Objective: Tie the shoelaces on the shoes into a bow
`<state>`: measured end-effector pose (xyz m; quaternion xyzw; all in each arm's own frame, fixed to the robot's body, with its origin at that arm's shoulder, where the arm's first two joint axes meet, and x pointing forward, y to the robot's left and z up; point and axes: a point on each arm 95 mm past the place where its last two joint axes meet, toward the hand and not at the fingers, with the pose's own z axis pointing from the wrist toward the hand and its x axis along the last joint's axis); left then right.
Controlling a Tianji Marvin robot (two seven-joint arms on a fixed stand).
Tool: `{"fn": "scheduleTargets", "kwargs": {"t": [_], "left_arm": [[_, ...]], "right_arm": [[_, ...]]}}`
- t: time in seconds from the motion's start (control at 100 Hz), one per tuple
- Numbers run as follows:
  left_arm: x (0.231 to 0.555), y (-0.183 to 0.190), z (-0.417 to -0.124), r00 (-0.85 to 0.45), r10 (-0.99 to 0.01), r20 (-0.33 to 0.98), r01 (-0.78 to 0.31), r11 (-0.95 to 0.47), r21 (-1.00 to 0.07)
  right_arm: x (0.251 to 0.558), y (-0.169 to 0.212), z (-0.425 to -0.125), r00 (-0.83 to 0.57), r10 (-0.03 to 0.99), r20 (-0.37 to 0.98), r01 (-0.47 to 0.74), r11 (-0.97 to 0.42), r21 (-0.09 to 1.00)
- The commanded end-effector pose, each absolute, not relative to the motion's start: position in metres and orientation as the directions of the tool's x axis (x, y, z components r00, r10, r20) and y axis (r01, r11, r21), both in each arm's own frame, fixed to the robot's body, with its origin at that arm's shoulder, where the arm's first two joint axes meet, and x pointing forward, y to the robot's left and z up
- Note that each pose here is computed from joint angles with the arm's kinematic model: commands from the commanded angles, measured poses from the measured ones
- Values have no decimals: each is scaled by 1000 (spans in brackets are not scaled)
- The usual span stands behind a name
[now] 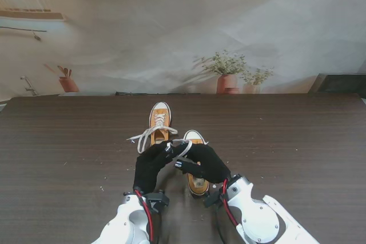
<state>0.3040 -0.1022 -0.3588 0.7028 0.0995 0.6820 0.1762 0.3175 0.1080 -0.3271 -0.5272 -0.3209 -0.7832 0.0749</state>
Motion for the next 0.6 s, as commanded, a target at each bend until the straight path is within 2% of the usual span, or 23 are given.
{"fn": "scheduleTargets", "kwargs": {"t": [0.0,0.29,0.59], "left_arm": [[302,-102,-354,35,387,922,-109,-915,388],[296,-92,-353,22,383,924,-91,-919,383],[293,-87,-354,17,378,926,-97,-921,378]], "right_arm": [[316,106,-330,-411,227,883,459,-786,415],[318,101,-331,-356,250,900,391,-835,387],[319,96,-329,-370,338,865,285,-845,452]]}}
